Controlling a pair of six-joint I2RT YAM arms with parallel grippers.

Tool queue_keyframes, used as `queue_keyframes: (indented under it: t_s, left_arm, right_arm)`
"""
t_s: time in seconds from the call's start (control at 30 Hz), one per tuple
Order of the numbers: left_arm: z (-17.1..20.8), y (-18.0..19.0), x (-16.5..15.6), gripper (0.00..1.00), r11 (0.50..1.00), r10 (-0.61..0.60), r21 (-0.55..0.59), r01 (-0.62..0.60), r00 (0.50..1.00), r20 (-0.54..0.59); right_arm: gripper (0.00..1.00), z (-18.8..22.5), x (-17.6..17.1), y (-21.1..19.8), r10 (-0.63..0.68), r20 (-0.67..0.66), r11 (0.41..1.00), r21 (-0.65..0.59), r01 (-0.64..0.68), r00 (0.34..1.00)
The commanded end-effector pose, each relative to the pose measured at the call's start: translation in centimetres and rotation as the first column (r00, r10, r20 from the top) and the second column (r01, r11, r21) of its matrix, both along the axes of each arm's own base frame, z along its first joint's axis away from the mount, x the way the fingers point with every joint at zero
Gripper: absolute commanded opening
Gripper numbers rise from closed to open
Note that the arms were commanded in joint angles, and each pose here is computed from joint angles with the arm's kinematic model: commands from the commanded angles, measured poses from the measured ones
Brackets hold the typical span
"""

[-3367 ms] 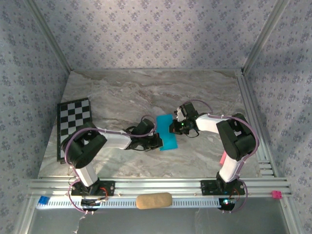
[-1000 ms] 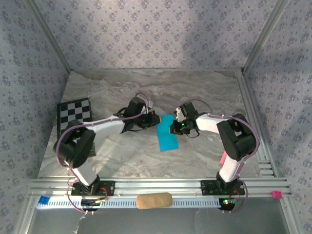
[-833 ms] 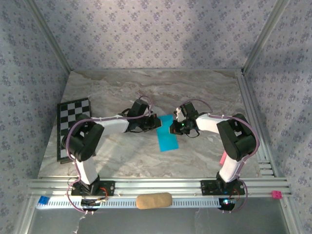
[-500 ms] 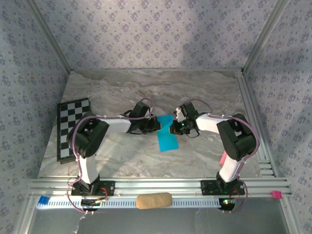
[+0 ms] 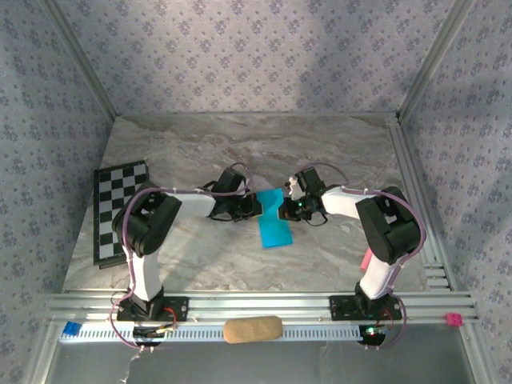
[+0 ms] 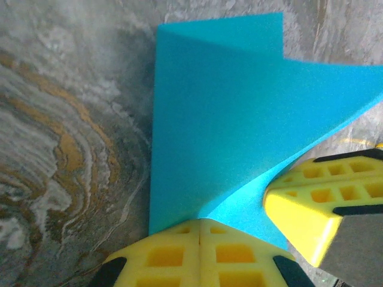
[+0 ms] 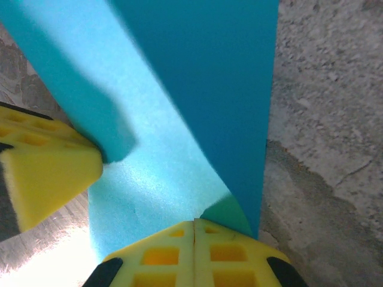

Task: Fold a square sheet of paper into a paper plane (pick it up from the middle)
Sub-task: First fold the square sheet of paper in half at the center of the table.

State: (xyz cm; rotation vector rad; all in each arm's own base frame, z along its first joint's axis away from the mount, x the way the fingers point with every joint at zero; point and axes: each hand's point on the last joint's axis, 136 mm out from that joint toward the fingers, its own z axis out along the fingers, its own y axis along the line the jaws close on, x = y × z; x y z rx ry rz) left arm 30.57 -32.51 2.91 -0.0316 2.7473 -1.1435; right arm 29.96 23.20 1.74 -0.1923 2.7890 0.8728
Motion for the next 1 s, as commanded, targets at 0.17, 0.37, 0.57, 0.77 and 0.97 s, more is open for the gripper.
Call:
queue_keyframes:
  t_s: [0.17, 0.37, 0.57, 0.77, 0.97]
  left_arm:
    - [1.0, 0.0, 2.3, 0.04, 1.000, -0.002, -0.030, 0.002, 1.000, 0.004]
    - [-0.8, 0.1, 2.4, 0.04, 1.000, 0.009, -0.008, -0.009, 1.000, -0.030]
    - [-2.2, 1.6, 2.4, 0.04, 0.995, 0.041, 0.087, -0.038, 0.998, -0.038]
    - [0.5, -0.1, 3.2, 0.06, 1.000, -0.002, 0.005, 0.002, 1.000, -0.012]
    - [1.2, -0.8, 3.7, 0.06, 0.999, -0.032, -0.012, 0.032, 0.999, -0.011]
  right_arm:
    - [0.00, -4.9, -4.6, -4.4, -0.048, -0.191, 0.978, -0.206, 0.007, 0.980]
    - [0.00, -5.2, -4.8, -4.5, -0.052, -0.196, 0.977, -0.213, 0.009, 0.979]
    - [0.00, -5.1, -4.8, -4.5, -0.053, -0.196, 0.977, -0.213, 0.010, 0.979]
    - [0.00, -5.0, -4.7, -4.6, -0.051, -0.192, 0.977, -0.215, 0.009, 0.980]
    - [0.00, -5.0, -4.7, -4.6, -0.055, -0.191, 0.977, -0.211, 0.013, 0.980]
